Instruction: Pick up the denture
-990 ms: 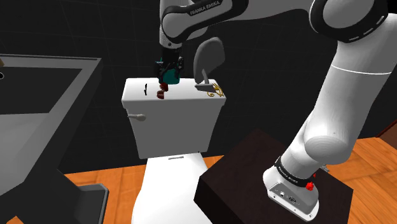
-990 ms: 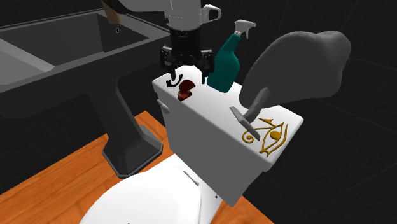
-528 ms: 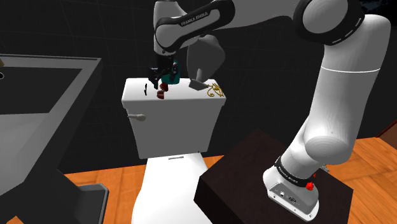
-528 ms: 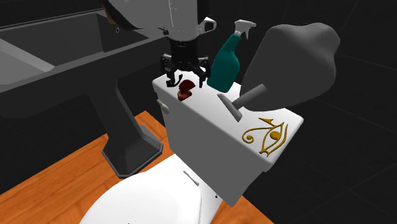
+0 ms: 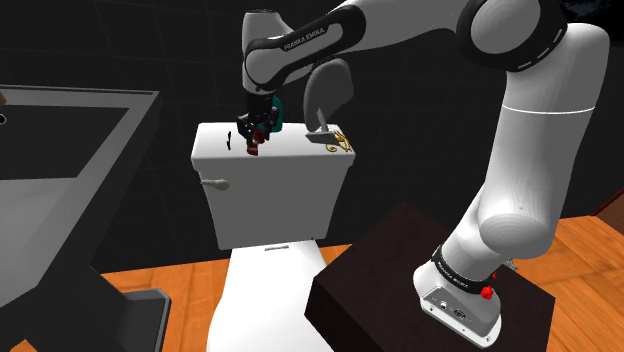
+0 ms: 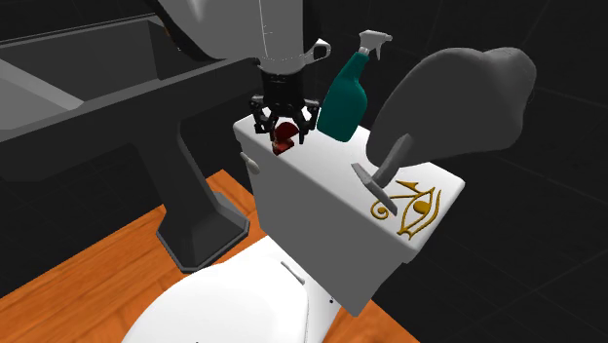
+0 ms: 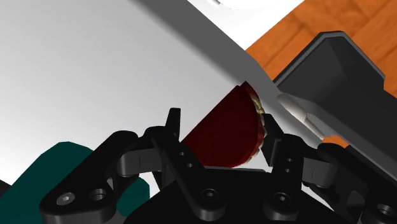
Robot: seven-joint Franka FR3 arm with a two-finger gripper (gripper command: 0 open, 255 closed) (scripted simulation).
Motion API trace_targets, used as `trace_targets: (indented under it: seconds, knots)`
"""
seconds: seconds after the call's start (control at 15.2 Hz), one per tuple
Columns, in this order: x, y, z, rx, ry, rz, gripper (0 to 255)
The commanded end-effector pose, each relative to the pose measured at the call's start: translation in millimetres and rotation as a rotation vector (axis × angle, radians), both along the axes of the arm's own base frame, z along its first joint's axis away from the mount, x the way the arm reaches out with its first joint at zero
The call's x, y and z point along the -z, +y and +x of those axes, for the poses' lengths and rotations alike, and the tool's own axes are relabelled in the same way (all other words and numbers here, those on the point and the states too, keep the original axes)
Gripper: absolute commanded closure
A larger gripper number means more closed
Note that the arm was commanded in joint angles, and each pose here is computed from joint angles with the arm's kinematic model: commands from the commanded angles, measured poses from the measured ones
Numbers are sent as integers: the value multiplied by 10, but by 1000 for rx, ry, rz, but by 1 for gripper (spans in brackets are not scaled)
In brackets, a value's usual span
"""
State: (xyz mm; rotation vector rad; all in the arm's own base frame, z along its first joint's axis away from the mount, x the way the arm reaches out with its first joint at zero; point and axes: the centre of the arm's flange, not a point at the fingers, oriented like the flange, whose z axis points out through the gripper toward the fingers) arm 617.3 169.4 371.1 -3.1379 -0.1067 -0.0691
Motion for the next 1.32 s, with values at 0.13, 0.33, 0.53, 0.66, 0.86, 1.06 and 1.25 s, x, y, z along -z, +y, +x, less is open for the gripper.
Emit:
trace_targets:
  seconds: [0.13, 0.33, 0.53, 0.66, 0.86, 1.06, 1.25]
  knots:
    - [6, 0, -2, 0, 1, 0, 255]
    - [8, 5, 1, 0, 1, 0, 255]
    - [-151, 5, 0, 0, 1, 0, 255]
    - [-256, 5, 1, 0, 1, 0, 255]
    - [-415, 5, 1, 0, 1, 0, 255]
    - [-573, 5, 1, 0, 1, 0, 255]
    - [-732, 5, 1, 0, 1, 0, 255]
